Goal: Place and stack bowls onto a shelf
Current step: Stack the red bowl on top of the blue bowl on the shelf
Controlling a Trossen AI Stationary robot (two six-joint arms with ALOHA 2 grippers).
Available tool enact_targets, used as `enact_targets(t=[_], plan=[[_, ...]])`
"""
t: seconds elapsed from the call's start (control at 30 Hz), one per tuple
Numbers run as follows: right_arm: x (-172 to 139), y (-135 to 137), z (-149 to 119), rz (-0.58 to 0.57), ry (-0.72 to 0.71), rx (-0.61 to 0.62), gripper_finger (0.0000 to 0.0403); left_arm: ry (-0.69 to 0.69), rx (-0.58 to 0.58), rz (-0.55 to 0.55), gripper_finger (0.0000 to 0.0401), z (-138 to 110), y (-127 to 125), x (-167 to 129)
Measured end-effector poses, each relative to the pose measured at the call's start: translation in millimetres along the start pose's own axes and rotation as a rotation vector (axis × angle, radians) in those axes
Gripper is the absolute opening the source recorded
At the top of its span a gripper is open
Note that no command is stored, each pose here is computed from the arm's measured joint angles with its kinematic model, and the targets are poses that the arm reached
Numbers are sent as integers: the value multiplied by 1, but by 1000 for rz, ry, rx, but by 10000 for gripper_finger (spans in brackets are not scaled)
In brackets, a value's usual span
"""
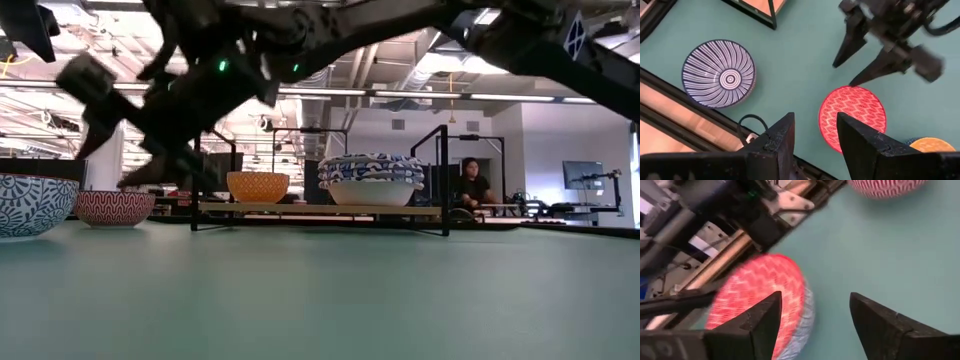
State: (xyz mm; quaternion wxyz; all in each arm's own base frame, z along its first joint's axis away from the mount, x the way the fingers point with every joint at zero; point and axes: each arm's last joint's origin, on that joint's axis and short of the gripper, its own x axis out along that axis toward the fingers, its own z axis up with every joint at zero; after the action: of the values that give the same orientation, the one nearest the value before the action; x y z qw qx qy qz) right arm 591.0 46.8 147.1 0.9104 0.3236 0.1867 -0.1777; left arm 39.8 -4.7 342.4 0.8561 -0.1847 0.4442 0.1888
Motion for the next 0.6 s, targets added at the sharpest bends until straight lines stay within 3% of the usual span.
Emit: enact_targets(t=[0.17, 0.33, 0.6], plan=[[1, -4, 0, -15, 23, -12, 264, 1, -14, 1, 130, 0, 0, 0], [2, -3, 2, 95, 87, -73, 262, -21, -25, 16, 130, 1, 0, 0], [8, -11, -8, 79, 142, -95, 260, -34, -82, 14, 130, 2, -1, 0]])
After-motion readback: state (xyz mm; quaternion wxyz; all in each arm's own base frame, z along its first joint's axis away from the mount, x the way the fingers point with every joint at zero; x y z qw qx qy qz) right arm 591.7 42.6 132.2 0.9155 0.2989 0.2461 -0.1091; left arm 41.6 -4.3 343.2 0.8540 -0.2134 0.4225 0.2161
